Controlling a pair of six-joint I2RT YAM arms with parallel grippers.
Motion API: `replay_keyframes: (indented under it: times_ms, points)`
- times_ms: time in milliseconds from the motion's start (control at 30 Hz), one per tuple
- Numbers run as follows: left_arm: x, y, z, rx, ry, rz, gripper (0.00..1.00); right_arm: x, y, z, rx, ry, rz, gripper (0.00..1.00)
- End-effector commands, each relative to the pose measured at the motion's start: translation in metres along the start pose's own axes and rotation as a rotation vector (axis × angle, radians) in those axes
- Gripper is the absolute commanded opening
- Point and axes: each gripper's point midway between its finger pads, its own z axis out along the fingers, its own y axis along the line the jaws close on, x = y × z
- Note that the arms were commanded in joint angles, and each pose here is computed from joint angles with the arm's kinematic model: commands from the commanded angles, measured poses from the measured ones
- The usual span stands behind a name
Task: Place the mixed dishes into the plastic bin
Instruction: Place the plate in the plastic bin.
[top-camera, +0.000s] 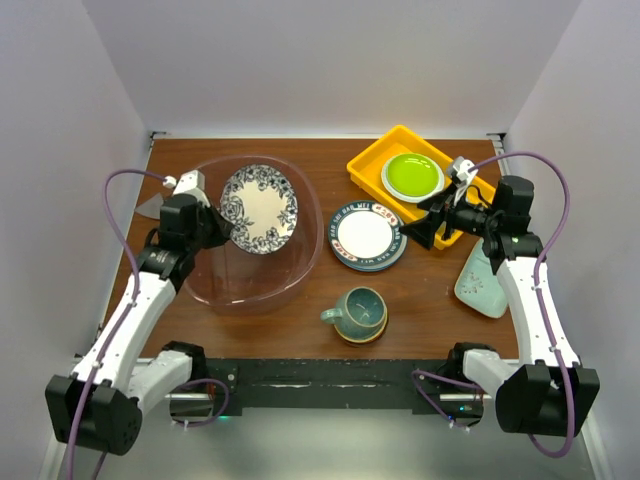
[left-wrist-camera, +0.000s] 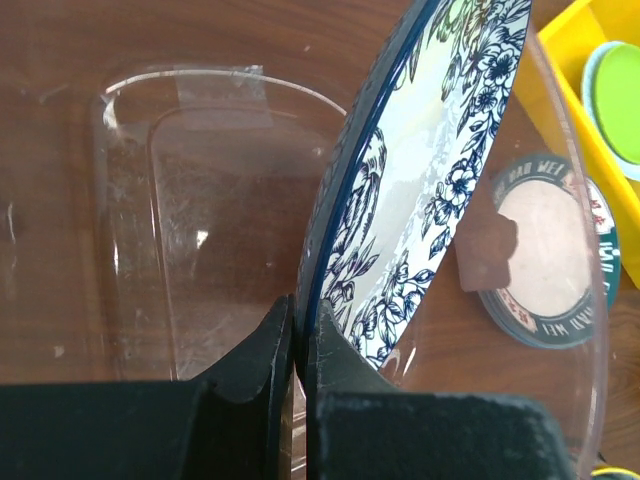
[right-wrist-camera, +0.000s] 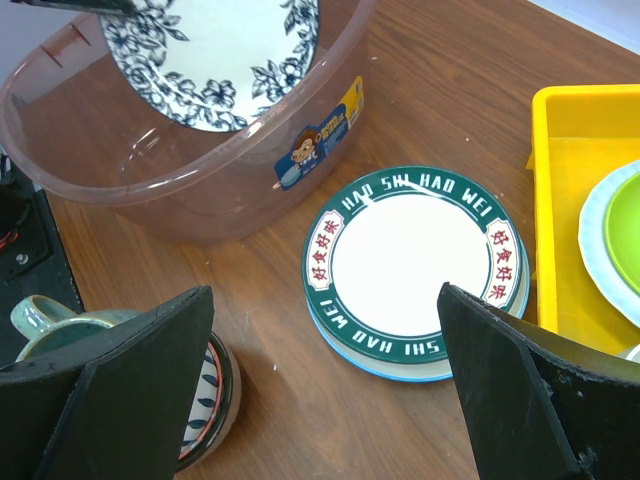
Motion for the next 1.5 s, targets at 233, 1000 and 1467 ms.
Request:
replay_keyframes:
  times_ms: [233, 1000, 1467]
  points:
    - [-0.029, -0.019, 0.056, 0.192, -0.075, -0.252, 0.0, -0.011, 0.001, -0.003, 0.004, -0.014, -0.049, 0.98]
    - [0.028, 0.025, 0.095, 0.089, 0.104, -0.362, 0.56, -0.012, 0.0, -0.004, 0.01, -0.013, -0.055, 0.98]
    - [-0.002, 0.026, 0.062, 0.017, 0.061, -0.25, 1.0, -0.011, -0.001, -0.004, 0.019, -0.008, -0.06, 0.98]
